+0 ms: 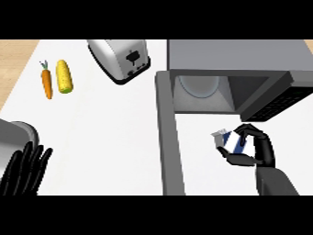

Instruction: Pick up the milk, place it into the microwave and close the microwave

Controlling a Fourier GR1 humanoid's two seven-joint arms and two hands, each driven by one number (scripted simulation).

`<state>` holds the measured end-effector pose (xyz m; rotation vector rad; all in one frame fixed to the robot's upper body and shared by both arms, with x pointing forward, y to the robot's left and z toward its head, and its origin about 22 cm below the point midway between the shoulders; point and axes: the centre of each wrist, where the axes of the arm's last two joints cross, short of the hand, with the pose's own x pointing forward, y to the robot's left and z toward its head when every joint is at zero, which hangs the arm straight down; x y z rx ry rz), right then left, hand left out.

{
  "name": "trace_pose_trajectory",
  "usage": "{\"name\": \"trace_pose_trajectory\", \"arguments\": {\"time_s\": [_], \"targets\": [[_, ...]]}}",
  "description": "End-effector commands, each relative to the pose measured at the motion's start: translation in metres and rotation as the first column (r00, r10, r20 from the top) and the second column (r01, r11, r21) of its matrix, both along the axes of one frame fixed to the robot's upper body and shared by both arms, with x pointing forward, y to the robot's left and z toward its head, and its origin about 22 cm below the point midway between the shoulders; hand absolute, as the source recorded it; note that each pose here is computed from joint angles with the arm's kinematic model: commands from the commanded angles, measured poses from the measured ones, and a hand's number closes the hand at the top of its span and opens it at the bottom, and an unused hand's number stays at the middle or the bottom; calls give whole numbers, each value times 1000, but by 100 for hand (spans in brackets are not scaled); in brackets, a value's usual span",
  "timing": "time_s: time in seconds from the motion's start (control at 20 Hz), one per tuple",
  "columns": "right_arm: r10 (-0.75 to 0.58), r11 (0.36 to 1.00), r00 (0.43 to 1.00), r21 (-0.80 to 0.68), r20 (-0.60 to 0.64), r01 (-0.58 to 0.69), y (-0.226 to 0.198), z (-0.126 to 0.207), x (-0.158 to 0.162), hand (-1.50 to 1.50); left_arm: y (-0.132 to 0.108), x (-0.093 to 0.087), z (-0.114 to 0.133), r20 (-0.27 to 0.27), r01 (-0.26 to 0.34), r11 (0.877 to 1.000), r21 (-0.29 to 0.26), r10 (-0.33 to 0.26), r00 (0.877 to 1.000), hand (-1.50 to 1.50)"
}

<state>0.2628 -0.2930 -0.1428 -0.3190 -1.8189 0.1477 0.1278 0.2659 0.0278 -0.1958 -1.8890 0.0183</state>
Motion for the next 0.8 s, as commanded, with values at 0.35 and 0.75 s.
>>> {"name": "trace_pose_trajectory", "arguments": {"time_s": [0.35, 0.75], "targets": [[78, 990, 989, 109, 122, -92, 75, 4, 6, 150, 14, -3, -5, -15, -5, 1000, 17, 5, 1000, -150], [-22, 1000, 988, 22, 155, 19, 89, 49, 43, 150, 28, -3, -6, -17, -26, 999, -21, 26, 1000, -150]]}}
